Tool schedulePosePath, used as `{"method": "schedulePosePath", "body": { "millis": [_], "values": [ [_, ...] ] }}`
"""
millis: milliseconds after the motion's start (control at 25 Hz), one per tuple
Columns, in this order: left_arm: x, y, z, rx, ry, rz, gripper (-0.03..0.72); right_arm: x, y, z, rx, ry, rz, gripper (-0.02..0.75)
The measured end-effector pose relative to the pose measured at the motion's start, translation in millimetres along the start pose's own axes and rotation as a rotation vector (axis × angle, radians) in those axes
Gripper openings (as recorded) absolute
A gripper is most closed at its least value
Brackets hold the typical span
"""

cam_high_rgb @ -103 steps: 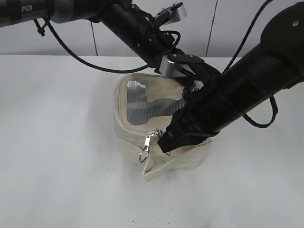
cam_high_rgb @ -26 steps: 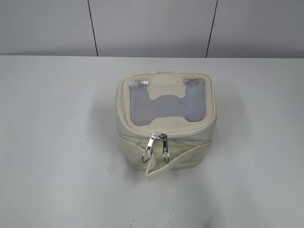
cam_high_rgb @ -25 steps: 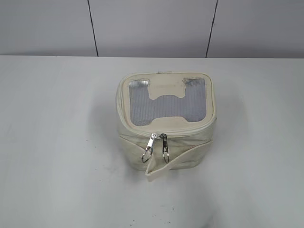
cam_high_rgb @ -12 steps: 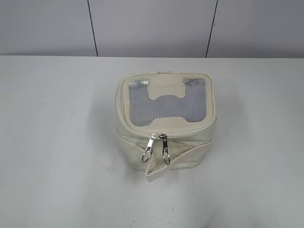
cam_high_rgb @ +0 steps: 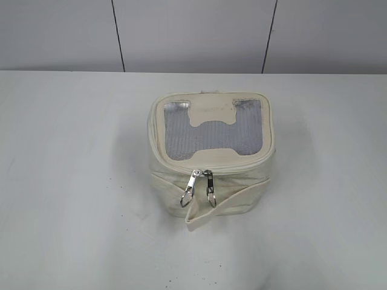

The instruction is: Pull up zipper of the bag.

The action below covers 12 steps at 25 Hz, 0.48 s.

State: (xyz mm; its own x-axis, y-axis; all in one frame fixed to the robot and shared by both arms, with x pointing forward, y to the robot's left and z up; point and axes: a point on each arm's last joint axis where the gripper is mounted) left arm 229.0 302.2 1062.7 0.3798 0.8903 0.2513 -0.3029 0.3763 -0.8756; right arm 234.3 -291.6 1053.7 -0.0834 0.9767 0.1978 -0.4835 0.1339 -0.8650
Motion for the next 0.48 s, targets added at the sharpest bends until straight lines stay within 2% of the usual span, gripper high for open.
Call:
{"method": "schedulePosePath", "body": {
  "millis": [360,480],
  "values": [
    [0.0,-0.1,0.0,-0.001,0.000,0.000,0.384,0.2,0.0,-0.1,0.001,-0.002,0.000,0.493],
    [-0.3,-0.2,0.0,0.008,-0.031,0.015,0.382,0.3,-0.2,-0.2,-0.001,0.003,-0.004,0.493]
  ]
}}
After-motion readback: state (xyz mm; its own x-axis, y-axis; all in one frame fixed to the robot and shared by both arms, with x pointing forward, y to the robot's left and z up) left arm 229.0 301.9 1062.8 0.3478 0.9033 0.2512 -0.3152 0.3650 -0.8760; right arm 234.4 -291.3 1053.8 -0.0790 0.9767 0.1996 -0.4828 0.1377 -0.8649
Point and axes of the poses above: a point on each arm's last joint axis where the gripper is mounted, z pointing back along that axis away from the gripper, x along the wrist's bending axis when the last joint is at zero, y = z × x, and after that the axes turned 14 degrees about -z, right-handed
